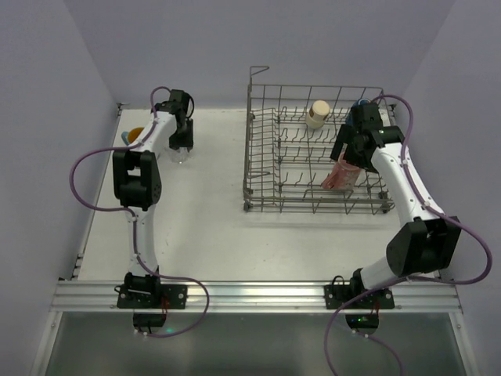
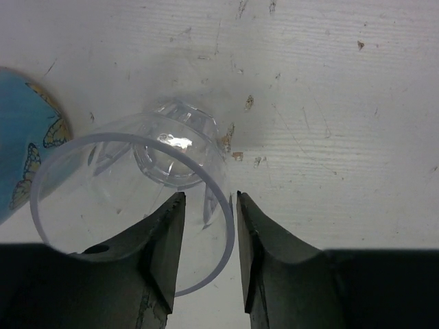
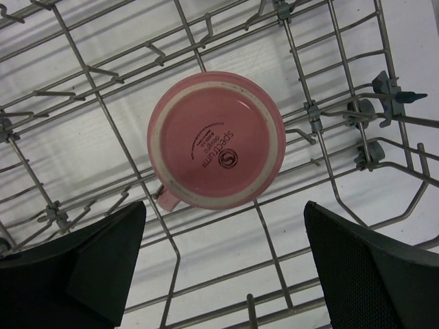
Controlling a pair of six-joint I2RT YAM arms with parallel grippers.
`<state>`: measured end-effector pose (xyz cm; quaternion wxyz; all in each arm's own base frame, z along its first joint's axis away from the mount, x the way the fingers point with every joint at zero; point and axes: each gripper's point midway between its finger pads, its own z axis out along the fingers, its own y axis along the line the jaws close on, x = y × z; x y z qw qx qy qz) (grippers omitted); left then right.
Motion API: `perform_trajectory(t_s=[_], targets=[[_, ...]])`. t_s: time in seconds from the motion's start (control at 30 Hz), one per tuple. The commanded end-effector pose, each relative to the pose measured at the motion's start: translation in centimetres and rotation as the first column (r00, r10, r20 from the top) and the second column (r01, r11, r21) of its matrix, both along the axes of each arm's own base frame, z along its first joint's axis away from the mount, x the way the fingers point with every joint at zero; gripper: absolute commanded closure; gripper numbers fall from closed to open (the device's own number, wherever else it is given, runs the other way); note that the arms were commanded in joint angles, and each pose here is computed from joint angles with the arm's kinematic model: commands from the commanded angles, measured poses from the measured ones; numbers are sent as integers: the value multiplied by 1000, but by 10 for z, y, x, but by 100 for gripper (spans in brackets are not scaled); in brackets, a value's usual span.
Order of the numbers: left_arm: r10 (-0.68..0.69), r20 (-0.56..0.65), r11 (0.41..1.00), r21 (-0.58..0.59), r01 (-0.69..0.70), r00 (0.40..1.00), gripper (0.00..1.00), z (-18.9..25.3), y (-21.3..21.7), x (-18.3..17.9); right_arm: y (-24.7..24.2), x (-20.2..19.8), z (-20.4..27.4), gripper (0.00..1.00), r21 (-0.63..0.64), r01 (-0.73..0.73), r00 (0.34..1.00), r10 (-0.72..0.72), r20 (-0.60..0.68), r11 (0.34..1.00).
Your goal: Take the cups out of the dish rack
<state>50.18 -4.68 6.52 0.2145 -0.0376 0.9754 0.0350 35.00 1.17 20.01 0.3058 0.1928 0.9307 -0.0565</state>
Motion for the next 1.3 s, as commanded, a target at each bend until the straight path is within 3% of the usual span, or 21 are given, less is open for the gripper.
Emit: perform_trajectory(t_s=[0.0,0.33,0.6,1.27], targets=[[4,20,1000,-5,-4,1000,59,9,2,5,-4,14,-7,1,1,37,999,-37,19,999],[5,89,999,-54,0,996,44,38,-6,9,0,35,-22,1,48,159,987,-157,-34,986],[-5,181,995,-99,23,983,39,84,-13,10,0,38,-36,1,43,243,965,-237,-109,969],[-77,341,984,-128,128,937,30,171,-47,-5,8,38,-76,1,47,285,933,-266,-242,957]])
